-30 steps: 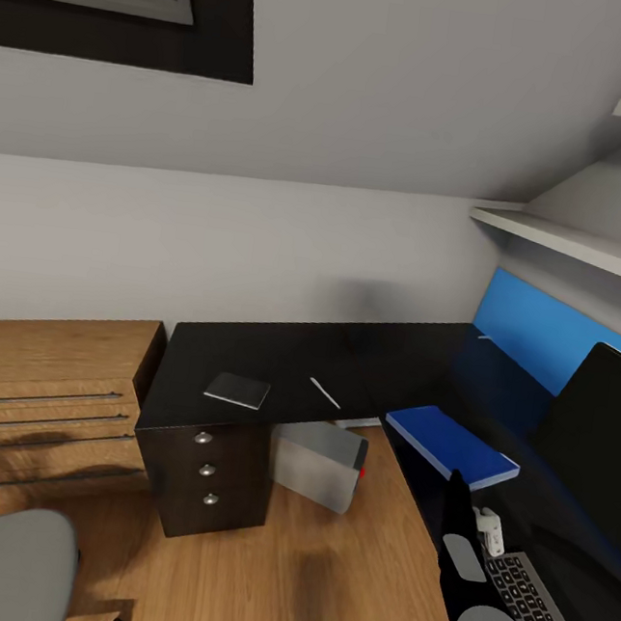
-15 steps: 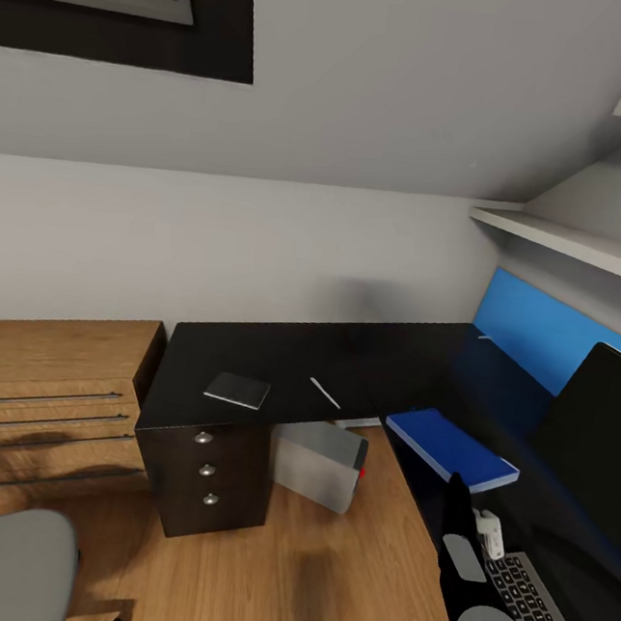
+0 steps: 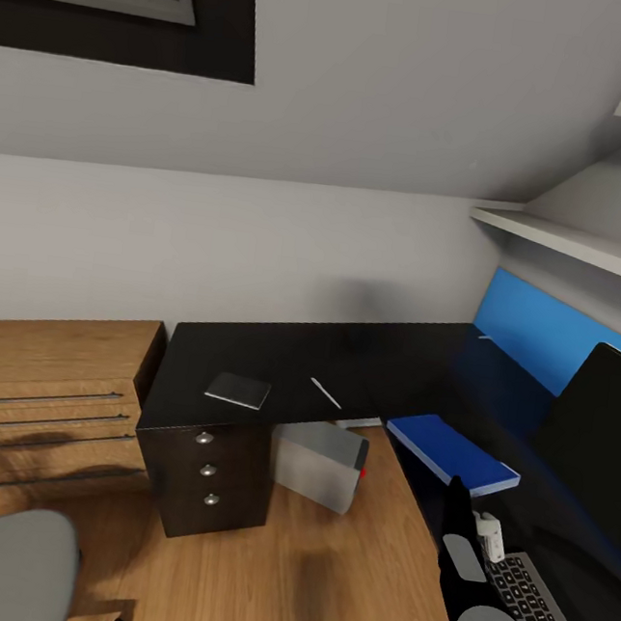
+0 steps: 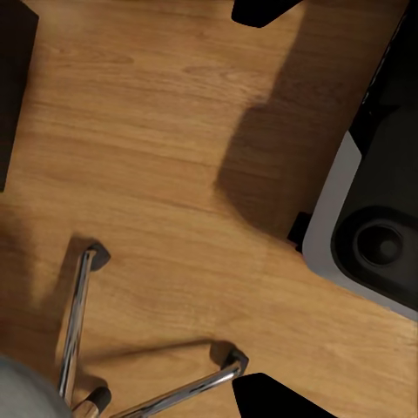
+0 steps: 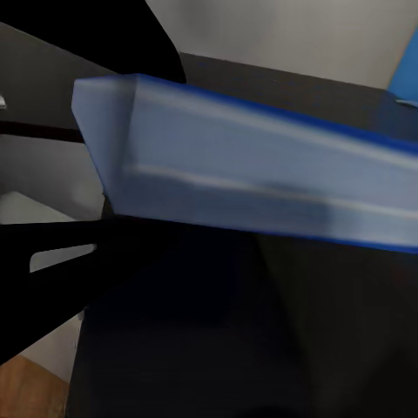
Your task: In the bedroom, organize the workspace by keeping the computer under the desk, ensuring the monitor is on the desk, placing the keyboard on the desk next to the monitor, placing the mouse on the desk next to the keyboard, moving the folder from the swivel chair onto the desk next to the mouse, stacking the notebook on top of the folder with the pen on top of the notebook, and positioning the swivel chair next to the desk.
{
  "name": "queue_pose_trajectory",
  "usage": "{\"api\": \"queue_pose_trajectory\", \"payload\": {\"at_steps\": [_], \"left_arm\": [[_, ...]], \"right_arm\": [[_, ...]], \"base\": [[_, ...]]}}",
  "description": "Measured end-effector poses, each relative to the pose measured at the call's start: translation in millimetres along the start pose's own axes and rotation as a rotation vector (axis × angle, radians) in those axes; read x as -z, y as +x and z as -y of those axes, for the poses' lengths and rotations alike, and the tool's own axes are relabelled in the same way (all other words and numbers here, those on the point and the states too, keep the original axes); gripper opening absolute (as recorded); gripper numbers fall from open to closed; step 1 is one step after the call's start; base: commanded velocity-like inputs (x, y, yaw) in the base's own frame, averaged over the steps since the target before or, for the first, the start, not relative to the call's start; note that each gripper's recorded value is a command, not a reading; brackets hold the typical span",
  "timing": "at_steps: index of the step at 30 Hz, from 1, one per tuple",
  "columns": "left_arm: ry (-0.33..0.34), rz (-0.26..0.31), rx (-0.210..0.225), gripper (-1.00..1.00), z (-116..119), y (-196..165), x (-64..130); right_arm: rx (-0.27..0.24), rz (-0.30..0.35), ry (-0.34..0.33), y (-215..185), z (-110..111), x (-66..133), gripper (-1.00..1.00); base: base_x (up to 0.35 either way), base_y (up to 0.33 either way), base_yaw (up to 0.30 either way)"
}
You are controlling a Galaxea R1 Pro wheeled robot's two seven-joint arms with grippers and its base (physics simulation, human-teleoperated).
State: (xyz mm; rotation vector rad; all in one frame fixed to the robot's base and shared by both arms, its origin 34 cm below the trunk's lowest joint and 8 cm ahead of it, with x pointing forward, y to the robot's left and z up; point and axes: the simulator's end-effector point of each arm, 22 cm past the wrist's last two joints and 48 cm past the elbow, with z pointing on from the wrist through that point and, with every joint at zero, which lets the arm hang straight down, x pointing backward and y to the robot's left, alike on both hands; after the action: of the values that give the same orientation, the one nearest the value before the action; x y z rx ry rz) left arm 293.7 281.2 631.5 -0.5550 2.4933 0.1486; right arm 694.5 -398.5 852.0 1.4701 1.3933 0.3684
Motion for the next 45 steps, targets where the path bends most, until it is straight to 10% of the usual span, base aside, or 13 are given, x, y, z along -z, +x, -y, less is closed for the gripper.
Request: {"api": "queue_pose_trajectory", "payload": {"at_steps": [45], "left_arm": [[0.008, -0.009, 0.009, 1.00, 9.0, 4.5, 2.1]], "right_arm": [[-0.008, 0.031, 0.020, -5.2, 4.7, 1.0, -1.00]], "base": [[0.000, 0.021, 0.000]]}}
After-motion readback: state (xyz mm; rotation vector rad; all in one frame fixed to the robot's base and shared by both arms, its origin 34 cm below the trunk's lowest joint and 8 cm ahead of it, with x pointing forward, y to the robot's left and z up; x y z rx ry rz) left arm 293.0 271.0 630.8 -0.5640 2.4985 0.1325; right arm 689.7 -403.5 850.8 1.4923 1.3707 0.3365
